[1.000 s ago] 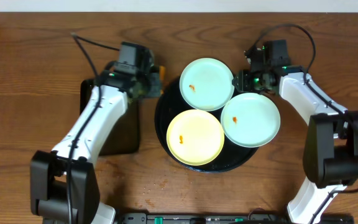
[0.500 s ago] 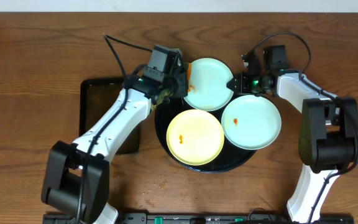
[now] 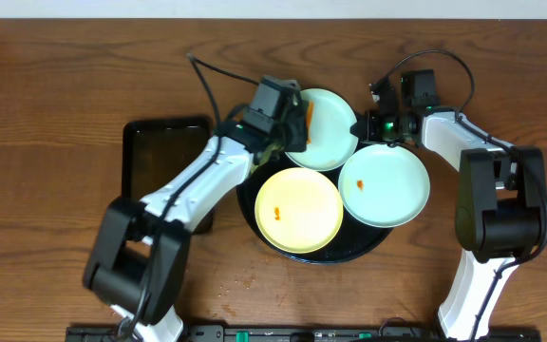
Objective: Clean dirty plates on tray and stack at the side
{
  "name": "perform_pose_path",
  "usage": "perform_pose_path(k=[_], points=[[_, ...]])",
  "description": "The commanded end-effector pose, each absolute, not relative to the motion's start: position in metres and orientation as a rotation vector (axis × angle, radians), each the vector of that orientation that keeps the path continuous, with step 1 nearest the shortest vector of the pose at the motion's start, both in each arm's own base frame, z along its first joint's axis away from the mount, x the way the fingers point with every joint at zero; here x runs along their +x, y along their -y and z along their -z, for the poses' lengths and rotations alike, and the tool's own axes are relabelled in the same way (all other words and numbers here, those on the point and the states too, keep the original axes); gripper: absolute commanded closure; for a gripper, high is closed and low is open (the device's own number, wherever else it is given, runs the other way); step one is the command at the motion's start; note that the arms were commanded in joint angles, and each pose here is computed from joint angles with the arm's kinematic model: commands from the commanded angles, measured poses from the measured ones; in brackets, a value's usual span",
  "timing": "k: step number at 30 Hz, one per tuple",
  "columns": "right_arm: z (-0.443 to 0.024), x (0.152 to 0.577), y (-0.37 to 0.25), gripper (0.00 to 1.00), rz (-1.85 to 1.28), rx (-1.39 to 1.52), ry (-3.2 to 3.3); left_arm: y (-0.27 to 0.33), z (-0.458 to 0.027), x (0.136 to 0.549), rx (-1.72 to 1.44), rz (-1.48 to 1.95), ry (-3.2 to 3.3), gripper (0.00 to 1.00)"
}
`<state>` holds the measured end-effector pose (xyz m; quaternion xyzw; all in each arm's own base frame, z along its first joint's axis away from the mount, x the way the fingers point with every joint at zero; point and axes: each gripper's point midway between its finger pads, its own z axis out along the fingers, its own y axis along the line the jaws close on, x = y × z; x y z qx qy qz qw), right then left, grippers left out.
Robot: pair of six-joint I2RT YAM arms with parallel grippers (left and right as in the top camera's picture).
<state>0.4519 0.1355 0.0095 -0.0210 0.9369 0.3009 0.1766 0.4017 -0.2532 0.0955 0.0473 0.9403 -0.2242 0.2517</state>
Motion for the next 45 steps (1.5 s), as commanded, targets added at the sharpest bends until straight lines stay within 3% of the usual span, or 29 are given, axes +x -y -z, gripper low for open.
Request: perform_pose_path(k=[1,8,13,20,27,40,45], points=[[-0.004,0.448,-0.139,0.99,-0.872,-0.058,-2.673,0.274,-0.081,0.404,0.134,0.654,-2.561,0.93],[-0.003,0.444,-0.139,0.99,-0.874,-0.051,-2.689,0.278,-0.044,0.399,0.151,0.601,-2.627,0.93],[-0.001,0.441,-0.138,0.99,-0.875,-0.045,-2.704,0.244,-0.024,0.416,0.115,0.301,-2.603,0.93],[0.0,0.438,-0.138,0.99,-0.878,-0.038,-2.721,0.193,-0.031,0.433,0.102,-0.115,-2.509,0.92],[0.003,0.434,-0.135,0.99,-0.858,-0.024,-2.747,0.174,-0.054,0.445,0.108,-0.309,-2.442,0.92],[-0.005,0.436,-0.132,0.99,-0.831,-0.023,-2.735,0.168,-0.106,0.439,0.016,-0.308,-2.461,0.93],[-0.013,0.438,-0.132,0.99,-0.828,-0.031,-2.717,0.18,-0.124,0.423,0.003,-0.035,-2.552,0.92]])
